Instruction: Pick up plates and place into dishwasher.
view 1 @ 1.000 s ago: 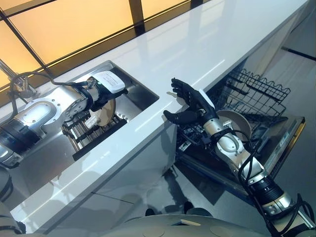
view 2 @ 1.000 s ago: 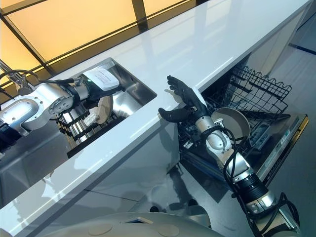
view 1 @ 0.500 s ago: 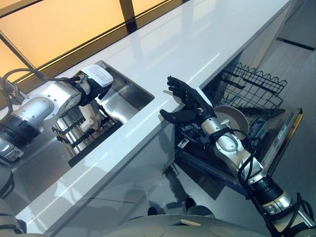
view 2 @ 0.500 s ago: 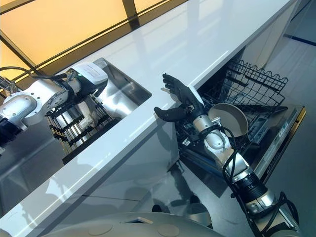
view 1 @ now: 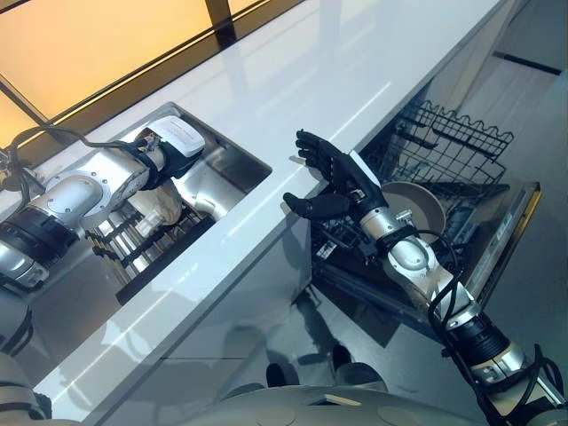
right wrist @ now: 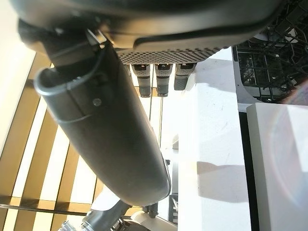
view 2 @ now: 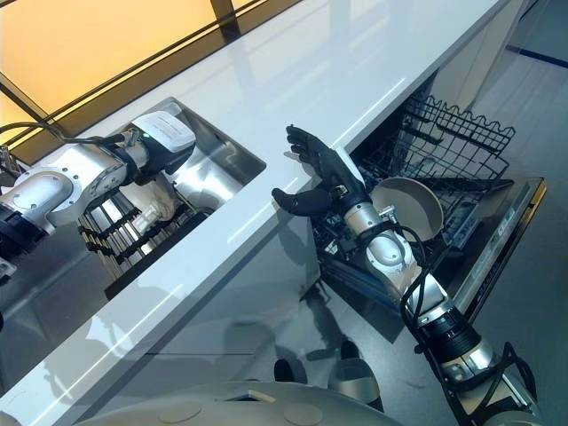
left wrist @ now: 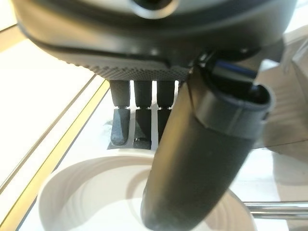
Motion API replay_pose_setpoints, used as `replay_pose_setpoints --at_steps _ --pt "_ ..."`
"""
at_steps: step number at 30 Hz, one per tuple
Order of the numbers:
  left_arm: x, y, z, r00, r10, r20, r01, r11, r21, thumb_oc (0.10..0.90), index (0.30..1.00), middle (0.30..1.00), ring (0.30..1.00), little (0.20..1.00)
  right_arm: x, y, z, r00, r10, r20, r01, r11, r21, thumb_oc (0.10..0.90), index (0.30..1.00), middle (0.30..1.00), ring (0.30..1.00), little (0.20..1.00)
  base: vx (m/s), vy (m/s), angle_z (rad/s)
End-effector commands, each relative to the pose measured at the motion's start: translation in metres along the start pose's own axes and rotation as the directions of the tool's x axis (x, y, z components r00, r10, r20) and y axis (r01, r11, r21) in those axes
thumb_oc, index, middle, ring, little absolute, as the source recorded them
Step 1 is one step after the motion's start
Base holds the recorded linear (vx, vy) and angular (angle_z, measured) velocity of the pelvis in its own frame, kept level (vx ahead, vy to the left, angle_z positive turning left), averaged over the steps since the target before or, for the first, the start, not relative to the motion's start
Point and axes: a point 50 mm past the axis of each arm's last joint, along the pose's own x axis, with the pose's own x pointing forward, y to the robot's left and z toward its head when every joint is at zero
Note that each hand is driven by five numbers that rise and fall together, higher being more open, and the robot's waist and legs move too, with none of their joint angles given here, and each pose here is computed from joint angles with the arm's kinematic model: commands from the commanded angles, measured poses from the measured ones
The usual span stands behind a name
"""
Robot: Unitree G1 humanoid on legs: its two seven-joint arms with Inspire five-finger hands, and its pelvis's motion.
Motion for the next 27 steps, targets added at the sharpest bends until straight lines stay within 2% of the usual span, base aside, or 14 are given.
replay_pose_setpoints --at_steps 1,5,9,15,23,27 --pt "-0.021 0.051 -0.07 0.911 0.264 -0.317 -0.255 0.964 0.071 0.1 0.3 0.3 0.3 0.2 -0.022 0.007 -0.032 0.986 0.045 -0.158 -0.043 0.999 0.018 0.8 0.9 0.9 0.9 0.9 -0.04 -0.004 0.0" --pt "-0.034 0.066 -0.085 0.825 0.409 -0.391 -0.43 0.902 0.036 0.1 0.3 0.3 0.3 0.2 -0.024 0.005 -0.034 0.988 0.02 -0.151 -0.017 1.0 0.021 0.8 0.9 0.9 0.9 0.9 -0.03 -0.005 0.01" --pt "-0.045 0.071 -0.098 0.75 0.487 -0.447 -0.557 0.83 -0.03 0.1 0.3 0.3 0.3 0.2 -0.027 0.002 -0.036 0.989 0.0 -0.145 0.003 1.0 0.021 0.8 0.9 0.9 0.9 0.9 -0.03 -0.006 0.02" --pt "-0.056 0.066 -0.11 0.725 0.492 -0.482 -0.578 0.815 -0.038 0.1 0.3 0.3 0.3 0.2 -0.029 -0.002 -0.035 0.991 0.0 -0.137 0.002 1.0 0.015 0.8 0.9 0.9 0.9 0.9 -0.02 0.002 0.02" --pt "-0.075 0.06 -0.125 0.654 0.535 -0.535 -0.654 0.755 -0.046 0.1 0.3 0.3 0.3 0.2 -0.031 -0.008 -0.03 0.993 -0.012 -0.114 0.012 1.0 -0.004 0.8 0.9 0.9 0.9 0.9 -0.04 -0.005 0.04" --pt "-0.079 0.053 -0.125 0.664 0.529 -0.528 -0.646 0.762 -0.049 0.1 0.3 0.3 0.3 0.2 -0.031 -0.014 -0.027 0.995 -0.021 -0.101 0.019 1.0 -0.013 0.8 0.9 0.9 0.9 0.9 -0.03 -0.006 0.05"
